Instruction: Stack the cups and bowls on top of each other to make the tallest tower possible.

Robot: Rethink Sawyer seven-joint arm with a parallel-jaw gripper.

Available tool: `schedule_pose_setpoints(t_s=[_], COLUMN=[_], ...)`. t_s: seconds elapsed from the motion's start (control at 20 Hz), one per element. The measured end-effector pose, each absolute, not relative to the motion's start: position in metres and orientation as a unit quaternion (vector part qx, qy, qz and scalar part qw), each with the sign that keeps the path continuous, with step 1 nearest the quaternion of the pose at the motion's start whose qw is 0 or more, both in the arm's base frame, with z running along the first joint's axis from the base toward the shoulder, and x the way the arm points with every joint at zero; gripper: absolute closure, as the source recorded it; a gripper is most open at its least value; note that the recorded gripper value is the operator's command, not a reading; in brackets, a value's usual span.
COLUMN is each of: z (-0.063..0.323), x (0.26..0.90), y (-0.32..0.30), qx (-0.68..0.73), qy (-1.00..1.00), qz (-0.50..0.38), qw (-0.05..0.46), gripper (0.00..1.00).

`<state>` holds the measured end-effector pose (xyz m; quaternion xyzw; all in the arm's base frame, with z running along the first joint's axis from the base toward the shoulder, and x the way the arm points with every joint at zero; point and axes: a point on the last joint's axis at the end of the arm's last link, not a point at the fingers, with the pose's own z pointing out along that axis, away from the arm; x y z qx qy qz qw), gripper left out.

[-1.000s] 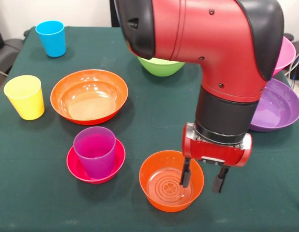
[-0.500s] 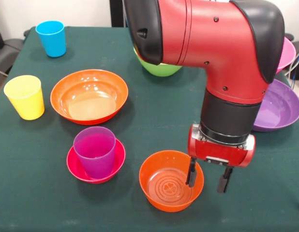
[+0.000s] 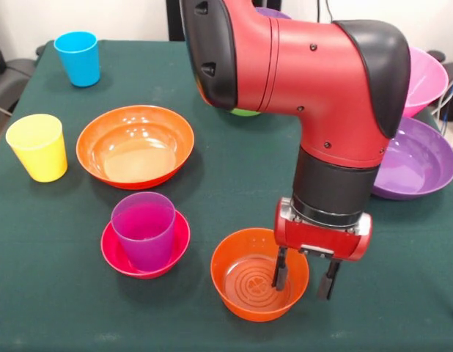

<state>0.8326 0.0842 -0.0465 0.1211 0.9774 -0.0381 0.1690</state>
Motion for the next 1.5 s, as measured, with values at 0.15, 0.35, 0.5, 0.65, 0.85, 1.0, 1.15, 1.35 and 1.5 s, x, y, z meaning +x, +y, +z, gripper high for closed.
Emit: schedule_pose_setpoints(t_s=[0.15,0.35,0.5,0.65,0.85,1.0,1.15,1.35,1.5], z=[-0.051,-0.055,-0.054,-0.050,-0.048,-0.046,-0.046,-0.042,-0.037], x=[0.830,0.826,0.827,0.829,0.830,0.831,0.831,0.829,0.827], y=[0.083,0.081,0.079,0.077,0.076,0.076,0.075,0.076,0.076], qx=[0.121,0.121,0.121,0.124,0.127,0.131,0.133,0.135,0.138], qy=[0.977,0.977,0.977,0.976,0.976,0.976,0.975,0.976,0.976], qz=[-0.039,-0.041,-0.043,-0.043,-0.042,-0.041,-0.040,-0.038,-0.037], qw=[0.170,0.168,0.169,0.171,0.172,0.172,0.172,0.169,0.167], gripper=[0.00,1.00,1.00,1.00,1.00,1.00,1.00,1.00,1.00])
